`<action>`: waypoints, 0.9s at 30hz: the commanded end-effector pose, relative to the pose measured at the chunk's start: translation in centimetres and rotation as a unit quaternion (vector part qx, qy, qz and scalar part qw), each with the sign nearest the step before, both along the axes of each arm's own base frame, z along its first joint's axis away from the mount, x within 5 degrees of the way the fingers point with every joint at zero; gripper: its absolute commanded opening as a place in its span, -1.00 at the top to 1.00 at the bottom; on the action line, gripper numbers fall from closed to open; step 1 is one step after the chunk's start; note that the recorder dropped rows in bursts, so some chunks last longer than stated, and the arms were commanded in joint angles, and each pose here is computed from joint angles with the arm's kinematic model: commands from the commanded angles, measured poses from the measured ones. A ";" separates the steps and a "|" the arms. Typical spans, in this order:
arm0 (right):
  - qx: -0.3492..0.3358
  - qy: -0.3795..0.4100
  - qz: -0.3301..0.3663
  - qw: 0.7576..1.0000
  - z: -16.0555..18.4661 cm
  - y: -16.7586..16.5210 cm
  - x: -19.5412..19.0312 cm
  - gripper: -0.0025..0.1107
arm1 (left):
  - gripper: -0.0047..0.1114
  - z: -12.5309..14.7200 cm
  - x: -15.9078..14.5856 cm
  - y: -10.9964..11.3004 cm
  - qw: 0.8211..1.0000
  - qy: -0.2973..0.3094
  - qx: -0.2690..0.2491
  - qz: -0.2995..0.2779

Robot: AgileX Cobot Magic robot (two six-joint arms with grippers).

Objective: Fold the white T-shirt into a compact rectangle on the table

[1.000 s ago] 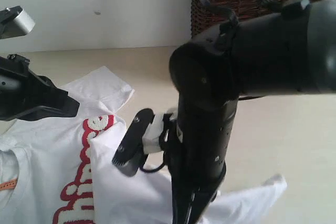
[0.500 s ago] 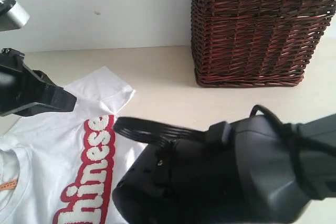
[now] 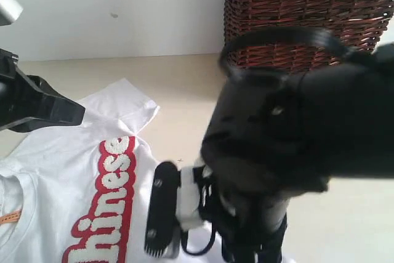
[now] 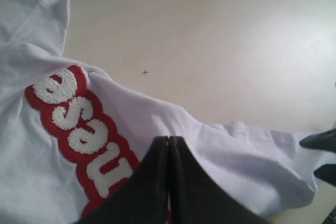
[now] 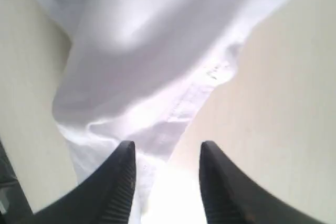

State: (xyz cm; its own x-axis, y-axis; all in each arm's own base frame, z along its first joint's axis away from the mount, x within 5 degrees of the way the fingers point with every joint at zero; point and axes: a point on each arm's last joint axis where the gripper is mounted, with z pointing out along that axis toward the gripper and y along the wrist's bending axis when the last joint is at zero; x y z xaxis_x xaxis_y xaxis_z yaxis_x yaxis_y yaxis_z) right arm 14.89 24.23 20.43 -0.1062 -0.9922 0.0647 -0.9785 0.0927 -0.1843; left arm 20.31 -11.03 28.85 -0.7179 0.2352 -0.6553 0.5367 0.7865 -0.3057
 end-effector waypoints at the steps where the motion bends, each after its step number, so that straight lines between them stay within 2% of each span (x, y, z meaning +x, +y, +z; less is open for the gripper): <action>1: 0.062 0.016 -0.052 0.997 2.3 -1.6 0.9 0.25 | 0.92 0.6 -0.4 -0.1 1.000 -0.009 -0.005 -0.004; 5: 0.110 0.080 -0.010 0.991 1.6 -1.4 -0.7 0.25 | 0.92 0.7 -0.4 -0.1 1.000 -0.010 -0.005 -0.004; 7: 0.122 0.044 0.006 0.992 0.1 -1.3 0.0 0.27 | 0.92 0.7 -0.3 0.0 1.000 -0.012 -0.005 -0.003; 10: 0.154 -0.088 -0.080 0.981 -1.7 -1.1 4.1 0.35 | 0.92 0.7 -0.3 0.0 1.000 -0.012 -0.005 -0.003; 11: 0.159 -0.128 -0.140 0.969 -2.3 -1.0 6.5 0.44 | 0.92 0.6 -0.4 0.1 1.000 -0.013 0.006 -0.008; 12: 0.160 -0.136 -0.173 0.962 -2.7 -1.1 7.5 0.50 | 0.92 0.5 -0.4 0.1 1.000 -0.009 0.010 -0.012; 13: 0.156 -0.132 -0.215 0.955 -3.6 -1.3 8.9 0.64 | 0.92 0.5 -0.5 0.1 1.000 -0.008 0.013 -0.015; 15: 0.136 -0.098 -0.244 0.955 -5.5 -1.5 9.2 0.79 | 0.92 0.5 -0.4 0.1 1.000 -0.011 0.011 -0.009; 17: 0.102 -0.022 -0.224 0.969 -7.7 -1.1 8.1 0.96 | 0.92 0.6 -0.2 0.1 1.000 -0.015 0.006 0.003; 20: 0.135 0.055 -0.175 0.974 -8.3 0.7 6.2 0.96 | 0.92 0.6 -0.2 0.1 1.000 -0.015 0.004 0.003; 24: 0.144 0.069 -0.156 0.975 -6.9 1.6 4.6 0.96 | 0.92 0.6 -0.3 0.1 1.000 -0.011 0.006 0.001; 27: 0.126 0.095 -0.138 0.978 -7.7 2.6 2.3 0.96 | 0.92 0.5 -0.3 0.1 1.000 -0.008 0.006 -0.001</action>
